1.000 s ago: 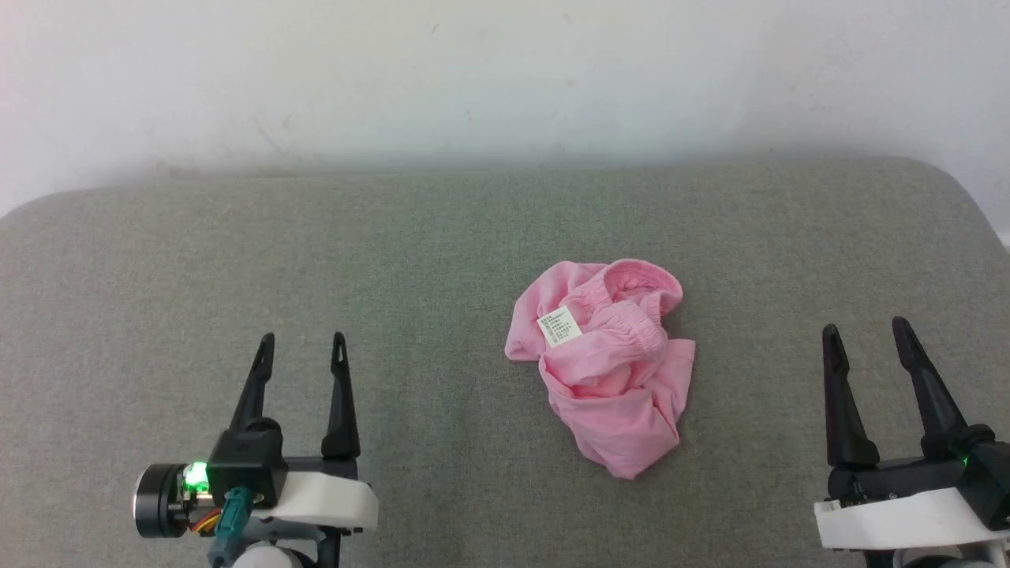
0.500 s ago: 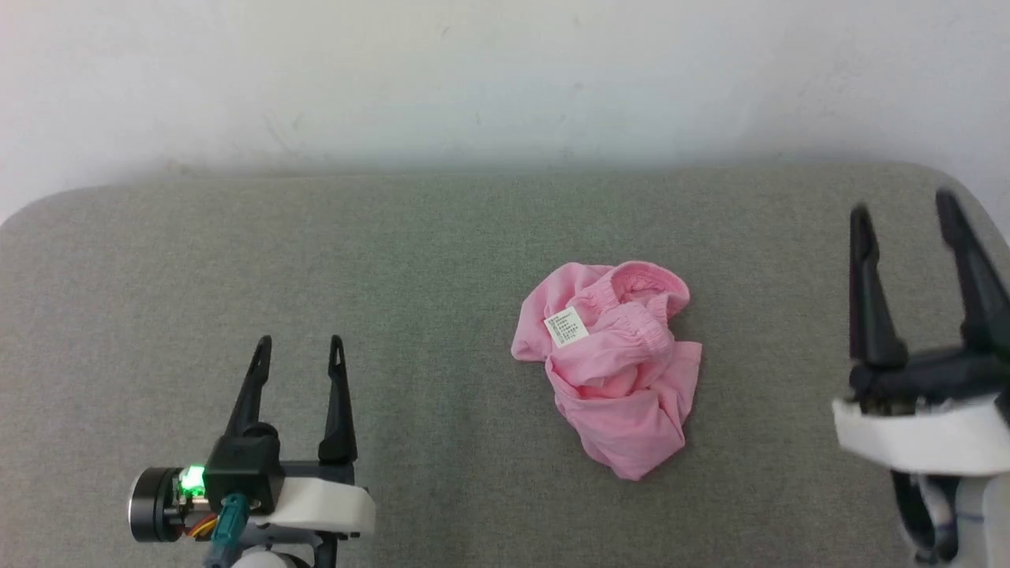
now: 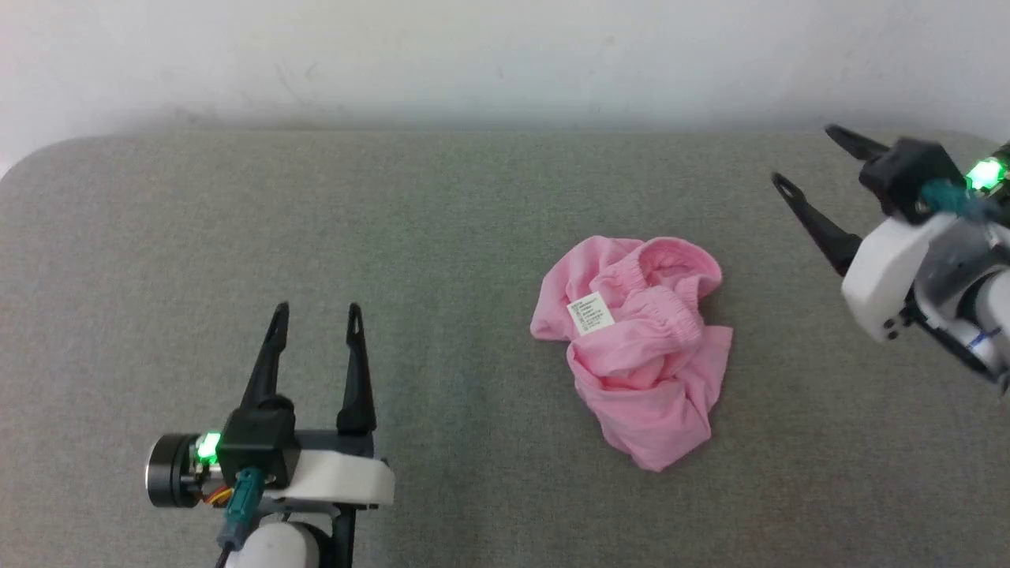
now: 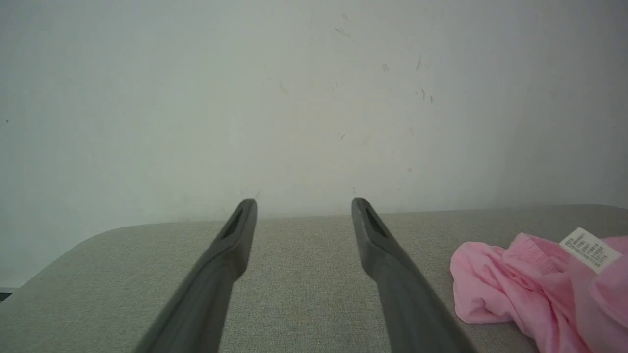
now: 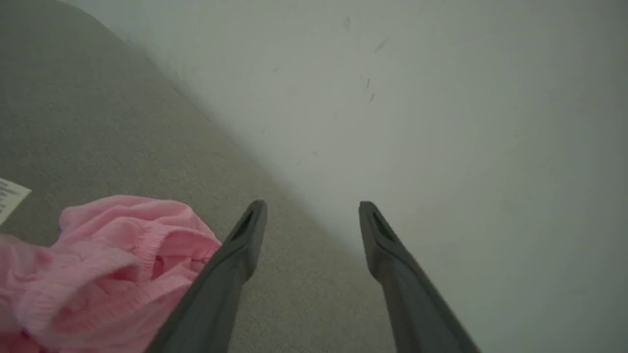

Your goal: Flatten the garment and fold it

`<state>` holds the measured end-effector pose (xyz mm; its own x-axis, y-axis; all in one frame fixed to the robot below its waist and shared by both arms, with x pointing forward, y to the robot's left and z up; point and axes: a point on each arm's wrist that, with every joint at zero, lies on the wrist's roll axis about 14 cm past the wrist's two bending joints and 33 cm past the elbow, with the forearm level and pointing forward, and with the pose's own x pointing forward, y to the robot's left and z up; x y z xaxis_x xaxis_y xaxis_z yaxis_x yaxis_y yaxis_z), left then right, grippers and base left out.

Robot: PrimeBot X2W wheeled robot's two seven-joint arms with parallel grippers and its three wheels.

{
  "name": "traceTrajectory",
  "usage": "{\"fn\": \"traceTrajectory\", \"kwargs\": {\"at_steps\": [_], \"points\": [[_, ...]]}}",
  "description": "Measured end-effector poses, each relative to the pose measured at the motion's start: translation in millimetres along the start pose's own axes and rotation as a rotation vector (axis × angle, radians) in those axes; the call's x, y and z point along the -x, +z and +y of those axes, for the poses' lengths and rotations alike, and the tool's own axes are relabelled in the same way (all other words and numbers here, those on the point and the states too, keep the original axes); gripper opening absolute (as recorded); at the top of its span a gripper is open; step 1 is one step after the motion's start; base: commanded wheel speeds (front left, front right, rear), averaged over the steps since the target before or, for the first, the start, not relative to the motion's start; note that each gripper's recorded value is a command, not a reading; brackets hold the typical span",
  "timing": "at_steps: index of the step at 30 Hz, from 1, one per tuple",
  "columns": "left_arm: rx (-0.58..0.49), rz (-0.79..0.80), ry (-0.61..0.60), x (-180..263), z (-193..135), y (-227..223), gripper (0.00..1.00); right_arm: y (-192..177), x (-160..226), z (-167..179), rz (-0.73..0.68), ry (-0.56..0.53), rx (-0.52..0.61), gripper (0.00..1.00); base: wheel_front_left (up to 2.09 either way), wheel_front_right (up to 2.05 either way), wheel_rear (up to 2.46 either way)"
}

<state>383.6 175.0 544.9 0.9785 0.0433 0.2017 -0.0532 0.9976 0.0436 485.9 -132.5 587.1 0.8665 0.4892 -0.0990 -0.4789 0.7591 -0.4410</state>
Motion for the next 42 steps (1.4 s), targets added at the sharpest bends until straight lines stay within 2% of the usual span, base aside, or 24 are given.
{"fn": "traceTrajectory", "kwargs": {"at_steps": [3,5,8,11,17,23,27,28,29,30,36,39,42], "points": [[0.004,-0.004,0.003,-6.0,-0.7,-0.1,1.0,-45.0,-7.5,8.4,0.297,0.101,-0.045,1.0,0.0,0.0,0.0],[0.004,-0.005,0.005,-10.3,-0.8,-1.1,1.0,-63.1,-10.9,16.6,0.439,0.165,-0.07,1.0,0.0,0.0,0.0],[0.002,0.0,0.008,-16.5,-0.8,-4.4,1.0,-74.5,-21.0,30.2,0.568,0.25,-0.158,1.0,0.0,0.0,0.0],[0.004,0.013,0.013,-22.0,-0.3,-10.5,1.0,-89.4,-32.4,39.8,0.675,0.312,-0.148,1.0,0.0,0.0,0.0],[0.013,0.042,0.035,-31.7,1.5,-23.8,1.0,-123.8,-63.5,55.6,0.779,0.365,-0.156,1.0,0.0,0.0,0.0],[0.013,0.074,0.062,-36.3,6.3,-36.8,1.0,-172.1,-73.2,94.9,0.887,0.458,-0.163,1.0,0.0,0.0,0.0],[-0.004,0.105,0.093,-33.2,14.6,-46.5,1.0,-182.7,-82.1,108.6,0.882,0.49,-0.18,1.0,0.0,0.0,0.0],[-0.008,0.11,0.098,-32.8,16.5,-48.5,1.0,-183.0,-84.6,110.4,0.871,0.493,-0.189,0.9,0.0,0.0,0.0],[-0.009,0.114,0.1,-32.7,17.1,-49.7,1.0,-181.5,-87.5,110.3,0.849,0.492,-0.193,0.13,0.0,0.0,0.0],[-0.01,0.116,0.102,-32.6,17.6,-50.5,1.0,-178.7,-90.0,111.1,0.821,0.491,-0.195,0.0,0.0,0.0,0.0],[-0.025,0.111,0.116,-28.0,24.0,-46.5,1.0,-140.1,-100.9,110.1,0.558,0.478,-0.207,0.0,0.0,0.0,0.0],[-0.032,0.108,0.116,-21.4,25.7,-43.3,1.0,-114.5,-97.2,85.9,0.428,0.427,-0.22,0.0,0.0,0.0,0.0],[-0.026,0.102,0.105,-16.4,22.9,-39.6,1.0,-103.7,-77.5,49.7,0.364,0.347,-0.222,0.0,0.0,0.0,0.0]]}}
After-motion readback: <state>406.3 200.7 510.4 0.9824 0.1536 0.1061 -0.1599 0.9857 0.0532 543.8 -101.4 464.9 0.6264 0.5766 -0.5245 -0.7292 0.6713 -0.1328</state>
